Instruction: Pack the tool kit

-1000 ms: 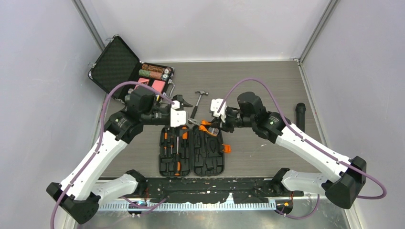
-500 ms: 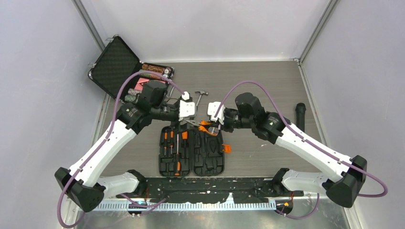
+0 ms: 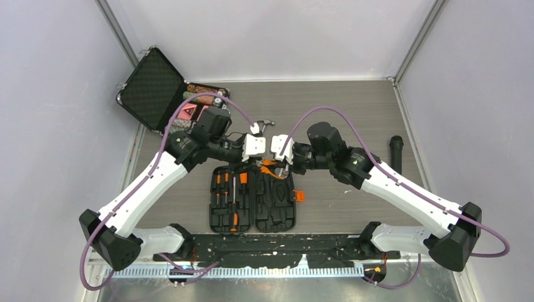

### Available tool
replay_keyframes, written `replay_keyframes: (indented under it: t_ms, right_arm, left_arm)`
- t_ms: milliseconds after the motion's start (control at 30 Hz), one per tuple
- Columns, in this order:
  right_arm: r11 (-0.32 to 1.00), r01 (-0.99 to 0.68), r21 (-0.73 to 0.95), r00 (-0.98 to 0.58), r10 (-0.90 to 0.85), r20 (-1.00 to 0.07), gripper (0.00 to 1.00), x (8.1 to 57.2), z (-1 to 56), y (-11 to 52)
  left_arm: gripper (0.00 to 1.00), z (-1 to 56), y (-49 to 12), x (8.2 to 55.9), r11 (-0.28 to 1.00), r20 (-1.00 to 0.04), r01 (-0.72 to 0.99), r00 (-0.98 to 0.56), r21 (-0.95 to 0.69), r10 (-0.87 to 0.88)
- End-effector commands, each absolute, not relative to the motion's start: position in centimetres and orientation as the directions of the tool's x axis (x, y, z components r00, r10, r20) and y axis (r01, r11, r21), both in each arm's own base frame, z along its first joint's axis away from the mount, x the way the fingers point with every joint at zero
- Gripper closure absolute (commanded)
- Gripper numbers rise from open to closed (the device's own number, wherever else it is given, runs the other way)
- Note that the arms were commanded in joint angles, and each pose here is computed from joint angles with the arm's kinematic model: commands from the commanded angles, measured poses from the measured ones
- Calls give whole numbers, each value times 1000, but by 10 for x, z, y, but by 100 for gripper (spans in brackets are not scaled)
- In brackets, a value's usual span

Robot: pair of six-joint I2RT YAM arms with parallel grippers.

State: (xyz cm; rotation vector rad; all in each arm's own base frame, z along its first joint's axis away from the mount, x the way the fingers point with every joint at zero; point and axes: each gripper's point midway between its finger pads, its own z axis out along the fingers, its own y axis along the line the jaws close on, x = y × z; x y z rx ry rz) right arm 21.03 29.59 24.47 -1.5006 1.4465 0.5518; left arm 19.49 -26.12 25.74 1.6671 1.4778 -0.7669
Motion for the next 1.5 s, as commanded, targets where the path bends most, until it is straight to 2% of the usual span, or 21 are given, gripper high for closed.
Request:
replay_keyframes:
  t_ms: [0,67,133,167,267,367,500,533,633,767,900,1000,1467]
  right_arm:
    - [167,-915,-368,266,-436,-860,95,216,280,307]
    - [167,-915,-367,265,-438,-859,95,216,279,307]
    - [170,-916,-364,259,-441,-859,95,216,276,307]
    - [177,-916,-361,255,-438,-862,95,217,276,307]
    - [248,-911,-330,199,-436,-877,88,225,272,305]
    - [363,-900,-243,83,-403,-911,64,237,273,299]
    - [530,-837,-136,-79,-363,-928,47,255,267,278]
    - [568,-818,-90,-133,-339,-931,46,257,264,274]
    - [702,-712,6,-279,-276,-920,44,271,250,247]
    - [826,-553,107,-430,-173,-886,42,277,221,216]
    - [885,-433,171,-517,-88,-852,41,270,190,197]
    - [892,-404,202,-533,-50,-845,41,266,184,192]
    - [865,-424,268,-534,1,-845,41,243,187,188]
  left_arm:
    - [68,267,-263,191,-60,-837,985,169,162,520]
    - [79,266,-263,190,-65,-835,986,163,152,526]
    - [98,266,-262,188,-73,-836,986,163,147,525]
    - [100,267,-262,186,-76,-837,987,162,144,522]
    - [100,266,-261,186,-46,-844,991,131,125,520]
    - [100,259,-258,195,60,-847,992,66,115,528]
    - [100,248,-248,221,297,-856,947,-53,120,514]
    - [100,243,-242,229,375,-858,920,-101,111,503]
    - [100,232,-225,249,629,-872,777,-295,20,391]
    - [100,217,-222,248,798,-860,581,-479,-160,176]
    - [100,198,-236,233,859,-791,405,-612,-311,2]
    - [100,179,-247,220,893,-707,276,-704,-356,-64]
    - [100,144,-313,188,880,-535,106,-825,-462,-181]
